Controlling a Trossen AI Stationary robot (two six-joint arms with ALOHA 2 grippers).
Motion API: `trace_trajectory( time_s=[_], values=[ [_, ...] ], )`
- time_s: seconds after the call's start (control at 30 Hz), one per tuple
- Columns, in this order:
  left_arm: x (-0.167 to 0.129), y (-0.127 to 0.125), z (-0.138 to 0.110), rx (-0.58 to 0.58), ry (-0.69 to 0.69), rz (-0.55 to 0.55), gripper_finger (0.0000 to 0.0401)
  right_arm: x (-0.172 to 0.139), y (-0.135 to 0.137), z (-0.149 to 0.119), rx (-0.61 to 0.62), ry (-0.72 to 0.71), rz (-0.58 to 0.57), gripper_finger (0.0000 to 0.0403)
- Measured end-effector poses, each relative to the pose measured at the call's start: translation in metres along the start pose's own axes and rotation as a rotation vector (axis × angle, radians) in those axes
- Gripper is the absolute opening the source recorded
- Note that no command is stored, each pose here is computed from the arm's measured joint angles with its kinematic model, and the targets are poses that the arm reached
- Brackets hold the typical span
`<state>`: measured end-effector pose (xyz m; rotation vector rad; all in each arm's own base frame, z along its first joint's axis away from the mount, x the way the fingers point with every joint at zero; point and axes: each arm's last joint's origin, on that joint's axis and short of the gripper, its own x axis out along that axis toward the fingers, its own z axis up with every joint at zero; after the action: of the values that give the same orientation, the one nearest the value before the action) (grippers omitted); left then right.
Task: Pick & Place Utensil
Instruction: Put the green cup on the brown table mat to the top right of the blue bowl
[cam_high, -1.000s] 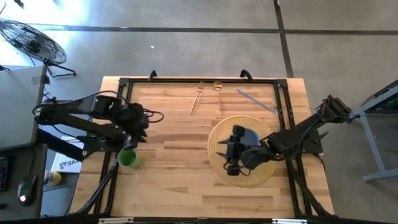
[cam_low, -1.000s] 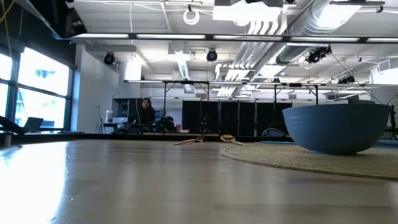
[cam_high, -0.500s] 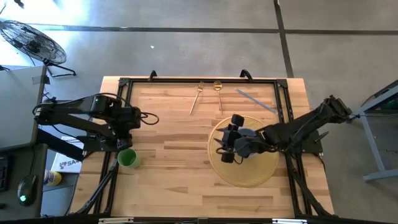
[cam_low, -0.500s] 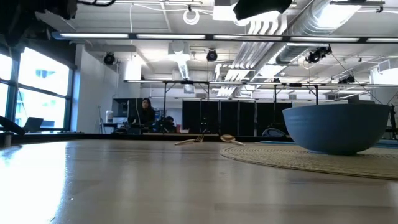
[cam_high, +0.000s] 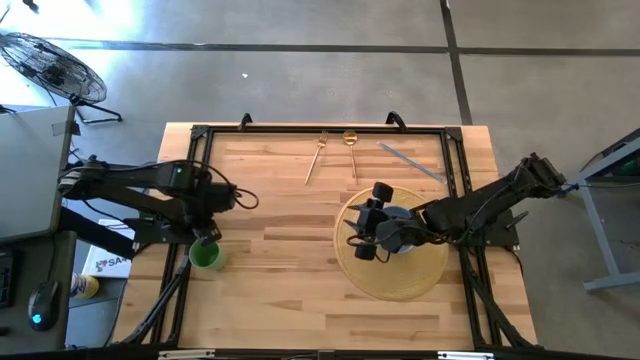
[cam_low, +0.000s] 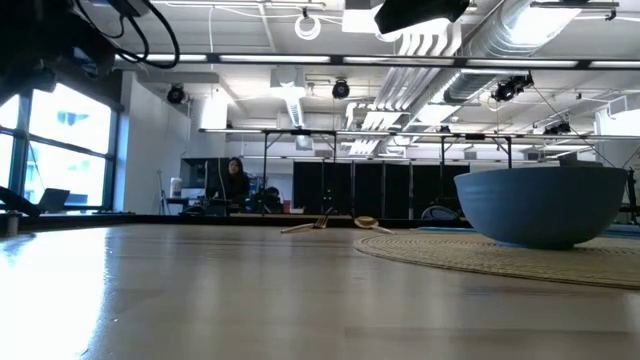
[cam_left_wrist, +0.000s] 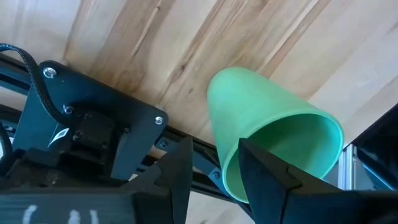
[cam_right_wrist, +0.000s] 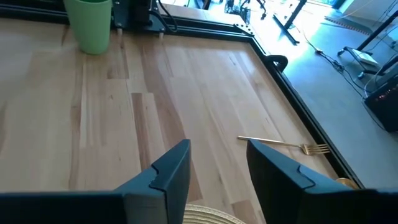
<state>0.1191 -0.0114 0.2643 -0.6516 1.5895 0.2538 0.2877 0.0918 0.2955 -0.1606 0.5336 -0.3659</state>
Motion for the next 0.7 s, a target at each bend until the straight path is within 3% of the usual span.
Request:
trace_trajectory(
  time_s=[0.17,0.43,0.7],
  values=[
    [0.001,-0.002,0.000,0.020,0.024,-0.014,0.0127,0.000,0.000,0.000,0.000,0.000,0.000,0.0147],
    [0.006,-0.013,-0.011,0.176,0.046,0.022,0.0127,0.000,0.000,0.000,0.000,0.000,0.000,0.0147],
    [0.009,-0.024,-0.016,0.268,-0.036,0.069,0.0127,0.000,0.000,0.000,0.000,0.000,-0.001,0.0148]
  ],
)
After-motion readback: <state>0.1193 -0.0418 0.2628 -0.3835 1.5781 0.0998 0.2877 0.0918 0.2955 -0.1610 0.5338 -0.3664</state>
